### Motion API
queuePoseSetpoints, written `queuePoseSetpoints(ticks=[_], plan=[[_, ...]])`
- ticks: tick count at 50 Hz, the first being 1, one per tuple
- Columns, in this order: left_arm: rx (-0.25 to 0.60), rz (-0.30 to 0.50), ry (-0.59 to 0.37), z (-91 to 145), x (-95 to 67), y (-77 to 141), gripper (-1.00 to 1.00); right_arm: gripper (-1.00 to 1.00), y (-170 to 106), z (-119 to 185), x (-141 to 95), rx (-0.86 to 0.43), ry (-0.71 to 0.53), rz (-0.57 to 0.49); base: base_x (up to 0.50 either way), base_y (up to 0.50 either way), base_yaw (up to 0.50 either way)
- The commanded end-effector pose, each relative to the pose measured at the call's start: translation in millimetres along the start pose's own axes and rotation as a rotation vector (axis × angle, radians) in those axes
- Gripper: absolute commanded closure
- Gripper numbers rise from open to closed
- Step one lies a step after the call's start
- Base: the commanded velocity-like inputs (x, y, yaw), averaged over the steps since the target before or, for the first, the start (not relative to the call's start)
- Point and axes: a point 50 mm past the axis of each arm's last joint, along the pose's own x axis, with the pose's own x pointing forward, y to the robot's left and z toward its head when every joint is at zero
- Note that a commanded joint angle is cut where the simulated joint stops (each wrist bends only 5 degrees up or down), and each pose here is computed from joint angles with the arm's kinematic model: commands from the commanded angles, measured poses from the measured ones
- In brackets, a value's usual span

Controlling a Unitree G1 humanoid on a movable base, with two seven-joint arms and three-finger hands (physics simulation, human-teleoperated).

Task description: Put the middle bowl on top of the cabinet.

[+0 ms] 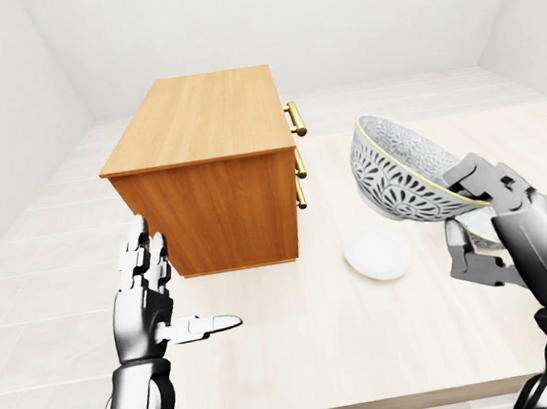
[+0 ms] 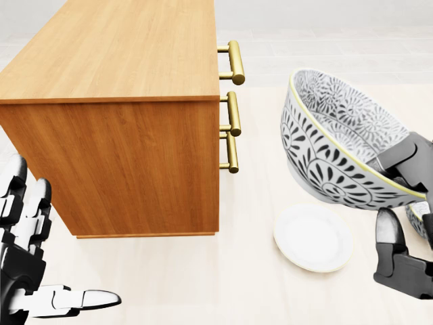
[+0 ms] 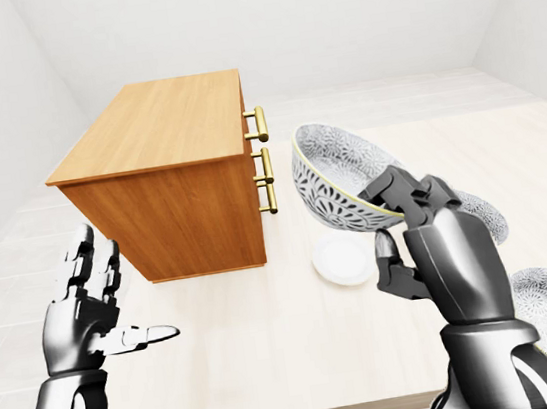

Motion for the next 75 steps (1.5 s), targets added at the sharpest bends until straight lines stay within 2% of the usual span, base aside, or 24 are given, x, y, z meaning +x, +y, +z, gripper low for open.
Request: queuePoseSetpoints(ticks=[1,10,23,30,48,50,54,61,66,68,75], plan=[[-0.001,0.001,-0.002,0.1,0.5,1.3,-1.00,1.00,-25.4,42.7,24.9,-0.251,-0.246,-0.133,0.00,0.00,0.00],[-0.005,0.000,0.011,-3.3,1.5,0.8,-1.00,1.00,-33.2,59.5,40.0,-0.353,-0.362,-0.153,0.00,0.00,0.00],[0.000,0.000,0.003,-0.7,0.1,-0.2,-1.00,1.00,-51.0,82.8,80.1,-0.436,-0.461,-0.190,0.00,0.00,0.00],[-0.002,0.003,0.012,-3.2,1.1,1.1,-1.00,1.00,-62.7,87.5,100.6,-0.425,-0.476,-0.201,0.00,0.00,0.00],[-0.002,0.004,0.017,-4.2,0.3,0.8,-1.00,1.00,-77.0,101.8,130.3,-0.372,-0.537,-0.235,0.00,0.00,0.00],[0.000,0.003,0.016,-3.5,-0.3,0.7,-1.00,1.00,-78.3,104.7,134.6,-0.359,-0.545,-0.237,0.00,0.00,0.00],[0.003,0.003,0.011,-2.2,-0.8,1.3,-1.00,1.00,-78.0,106.7,170.0,-0.212,-0.527,-0.247,0.00,0.00,0.00],[0.007,0.007,0.000,0.0,0.5,3.0,-1.00,1.00,-70.9,107.7,202.5,-0.067,-0.495,-0.246,0.00,0.00,0.00],[0.003,0.006,0.014,-4.2,2.7,2.9,-1.00,1.00,-59.3,110.4,225.4,0.028,-0.456,-0.218,0.00,0.00,0.00],[0.000,0.006,0.016,-4.8,2.4,3.5,-1.00,1.00,-38.6,109.0,243.6,0.097,-0.396,-0.181,0.00,0.00,0.00],[0.000,0.003,0.022,-5.7,1.1,2.9,-1.00,1.00,-14.3,108.4,259.1,0.147,-0.324,-0.147,0.00,0.00,0.00]])
